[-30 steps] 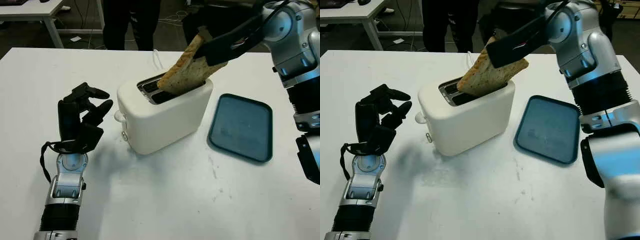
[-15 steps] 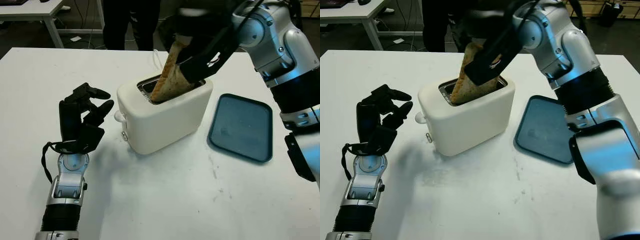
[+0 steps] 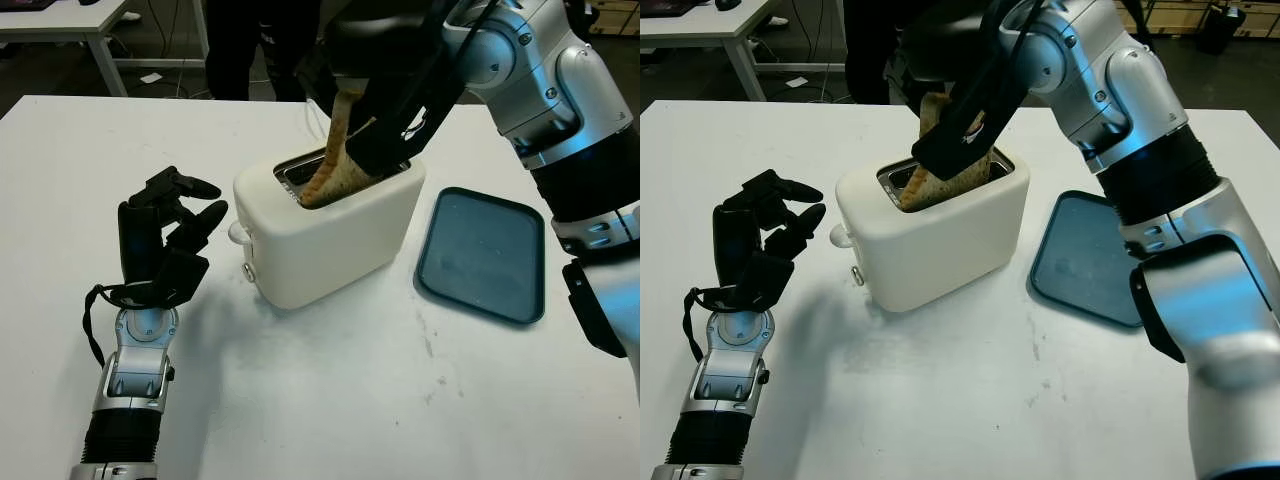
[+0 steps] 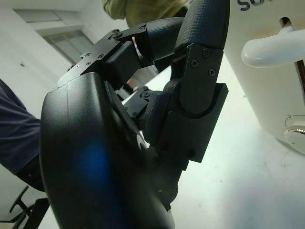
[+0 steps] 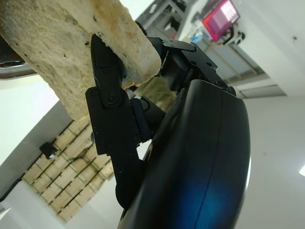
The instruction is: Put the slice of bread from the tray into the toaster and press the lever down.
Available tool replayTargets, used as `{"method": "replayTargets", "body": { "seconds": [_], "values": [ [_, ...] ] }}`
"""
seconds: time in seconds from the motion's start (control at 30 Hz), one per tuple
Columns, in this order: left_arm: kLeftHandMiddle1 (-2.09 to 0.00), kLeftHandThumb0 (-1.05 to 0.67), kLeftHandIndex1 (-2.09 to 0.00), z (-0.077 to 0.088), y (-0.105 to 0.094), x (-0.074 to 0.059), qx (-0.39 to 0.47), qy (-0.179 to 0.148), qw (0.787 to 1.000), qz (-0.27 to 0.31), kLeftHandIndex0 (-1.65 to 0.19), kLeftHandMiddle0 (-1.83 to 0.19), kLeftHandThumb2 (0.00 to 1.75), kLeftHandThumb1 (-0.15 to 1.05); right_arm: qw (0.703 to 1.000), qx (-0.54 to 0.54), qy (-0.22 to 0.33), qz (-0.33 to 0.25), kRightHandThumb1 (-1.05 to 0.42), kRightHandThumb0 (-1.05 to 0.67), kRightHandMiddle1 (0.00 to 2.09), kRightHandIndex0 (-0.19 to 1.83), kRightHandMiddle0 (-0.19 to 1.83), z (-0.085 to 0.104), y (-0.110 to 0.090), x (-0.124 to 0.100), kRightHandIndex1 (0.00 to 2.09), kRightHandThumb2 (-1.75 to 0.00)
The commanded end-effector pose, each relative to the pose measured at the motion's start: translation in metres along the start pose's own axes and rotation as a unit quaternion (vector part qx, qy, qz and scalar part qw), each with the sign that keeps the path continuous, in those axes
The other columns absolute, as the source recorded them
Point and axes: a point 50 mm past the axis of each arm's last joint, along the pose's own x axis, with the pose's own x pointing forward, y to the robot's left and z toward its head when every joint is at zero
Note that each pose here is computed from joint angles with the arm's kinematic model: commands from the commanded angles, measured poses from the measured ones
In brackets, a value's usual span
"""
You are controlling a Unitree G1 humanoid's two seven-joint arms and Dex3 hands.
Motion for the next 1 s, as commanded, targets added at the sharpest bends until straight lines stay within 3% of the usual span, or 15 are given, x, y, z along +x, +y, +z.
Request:
{"method": "replayTargets", "body": {
  "seconds": [0.0, 0.2, 0.43, 0.47, 0.53, 0.67, 0.83, 0.97],
  "values": [
    [-1.47, -0.96, -1.03, -0.001, 0.000, -0.004, 0.004, 0.003, 1.000, 0.003, -0.85, -1.01, 0.14, 0.92, 1.000, -0.025, -0.008, -0.004, -0.92, -0.42, 1.73, 1.10, 0.69, 0.006, -0.002, 0.001, 1.75, -0.10],
    [-1.46, -0.96, -1.03, -0.001, 0.001, -0.003, 0.004, 0.001, 1.000, 0.003, -0.85, -1.00, 0.14, 0.92, 0.998, -0.067, -0.005, -0.009, -0.92, -0.43, 1.21, 1.09, 0.71, 0.004, 0.000, -0.001, 1.75, -0.11],
    [-1.45, -0.96, -1.04, 0.000, -0.001, -0.004, 0.002, 0.003, 1.000, 0.002, -0.84, -0.99, 0.13, 0.92, 0.996, -0.087, -0.001, -0.028, -0.92, -0.42, 1.03, 1.09, 0.68, 0.000, 0.000, 0.000, 1.75, -0.12],
    [-1.45, -0.96, -1.04, -0.001, 0.000, -0.004, 0.002, 0.003, 1.000, 0.002, -0.84, -1.00, 0.13, 0.92, 0.995, -0.091, 0.000, -0.033, -0.92, -0.42, 1.03, 1.09, 0.66, 0.000, 0.000, 0.000, 1.75, -0.12],
    [-1.46, -0.96, -1.03, -0.001, 0.000, -0.003, 0.004, 0.002, 1.000, 0.001, -0.84, -1.00, 0.14, 0.92, 0.995, -0.092, 0.002, -0.040, -0.91, -0.41, 1.28, 1.09, 0.67, -0.001, -0.002, 0.000, 1.75, -0.11],
    [-1.44, -0.97, -1.03, -0.001, 0.000, -0.004, 0.002, 0.004, 1.000, 0.002, -0.85, -0.99, 0.14, 0.92, 0.993, -0.103, 0.009, -0.052, -0.91, -0.43, 1.20, 1.09, 0.67, -0.002, -0.006, -0.001, 1.75, -0.09],
    [-1.44, -0.96, -1.02, -0.001, -0.001, -0.004, 0.003, 0.004, 1.000, 0.003, -0.85, -1.00, 0.13, 0.92, 0.992, -0.110, 0.019, -0.065, -0.92, -0.43, 1.63, 1.09, 0.69, -0.005, -0.010, -0.002, 1.75, -0.08],
    [-1.45, -0.96, -1.02, 0.000, -0.001, -0.003, 0.006, 0.002, 1.000, 0.000, -0.85, -0.99, 0.15, 0.92, 0.990, -0.115, 0.021, -0.074, -0.91, -0.43, 1.50, 1.11, 0.69, -0.006, -0.012, -0.004, 1.75, -0.07]
  ]
}}
